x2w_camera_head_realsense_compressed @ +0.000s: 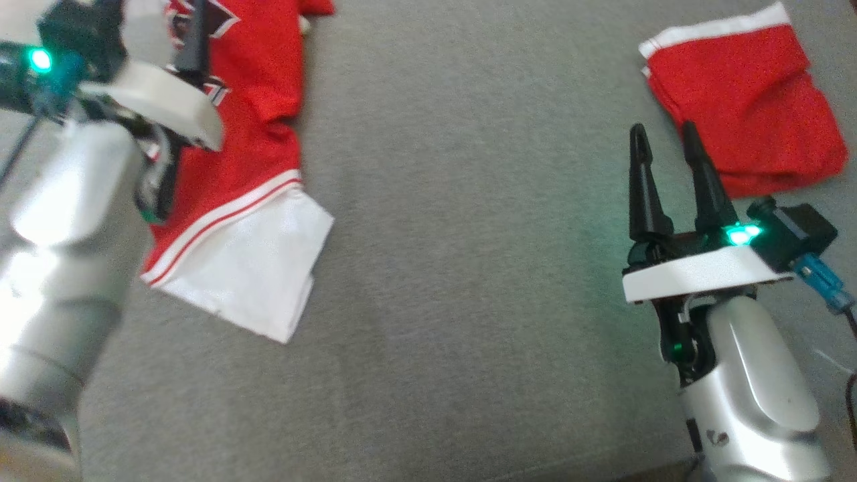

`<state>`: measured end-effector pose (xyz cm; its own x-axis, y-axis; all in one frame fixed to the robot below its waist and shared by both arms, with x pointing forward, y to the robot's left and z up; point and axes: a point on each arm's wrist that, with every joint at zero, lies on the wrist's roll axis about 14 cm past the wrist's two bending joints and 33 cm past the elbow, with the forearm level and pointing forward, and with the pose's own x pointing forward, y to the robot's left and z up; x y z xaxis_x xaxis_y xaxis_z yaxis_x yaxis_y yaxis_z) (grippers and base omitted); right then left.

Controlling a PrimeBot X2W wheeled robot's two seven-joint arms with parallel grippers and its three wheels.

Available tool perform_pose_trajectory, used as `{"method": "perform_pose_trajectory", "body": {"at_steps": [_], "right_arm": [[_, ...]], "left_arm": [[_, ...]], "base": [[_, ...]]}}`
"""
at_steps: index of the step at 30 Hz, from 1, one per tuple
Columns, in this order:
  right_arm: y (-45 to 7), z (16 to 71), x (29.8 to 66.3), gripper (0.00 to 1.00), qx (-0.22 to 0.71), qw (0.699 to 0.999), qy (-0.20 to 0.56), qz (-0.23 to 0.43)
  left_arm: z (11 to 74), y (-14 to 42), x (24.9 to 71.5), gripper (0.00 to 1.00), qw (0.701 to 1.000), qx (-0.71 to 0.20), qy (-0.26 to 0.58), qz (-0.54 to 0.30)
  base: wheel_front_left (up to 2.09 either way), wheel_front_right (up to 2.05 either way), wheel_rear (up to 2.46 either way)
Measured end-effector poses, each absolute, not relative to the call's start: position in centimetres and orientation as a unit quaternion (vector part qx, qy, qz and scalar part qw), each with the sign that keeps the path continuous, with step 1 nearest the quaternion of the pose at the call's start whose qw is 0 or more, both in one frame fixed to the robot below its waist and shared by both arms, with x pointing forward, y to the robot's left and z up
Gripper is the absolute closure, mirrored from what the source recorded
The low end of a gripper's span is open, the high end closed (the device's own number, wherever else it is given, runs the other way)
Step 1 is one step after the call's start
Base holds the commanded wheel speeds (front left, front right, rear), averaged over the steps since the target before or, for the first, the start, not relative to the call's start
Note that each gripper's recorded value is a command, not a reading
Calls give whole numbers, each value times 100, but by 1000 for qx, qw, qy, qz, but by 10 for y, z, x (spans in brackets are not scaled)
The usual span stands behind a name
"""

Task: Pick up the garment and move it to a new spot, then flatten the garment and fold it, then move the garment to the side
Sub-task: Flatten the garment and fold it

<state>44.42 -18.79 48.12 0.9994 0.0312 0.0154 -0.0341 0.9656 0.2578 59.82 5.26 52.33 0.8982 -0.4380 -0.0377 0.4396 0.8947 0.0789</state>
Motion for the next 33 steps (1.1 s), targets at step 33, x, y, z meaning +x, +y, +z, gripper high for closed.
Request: {"method": "perform_pose_trajectory", "body": {"at_steps": [33], "right_arm": [[-74,475,456,0,116,976,49,175]], "left_arm": [[514,146,410,0,990,-127,-42,-49]], "base": [[0,0,0]]}}
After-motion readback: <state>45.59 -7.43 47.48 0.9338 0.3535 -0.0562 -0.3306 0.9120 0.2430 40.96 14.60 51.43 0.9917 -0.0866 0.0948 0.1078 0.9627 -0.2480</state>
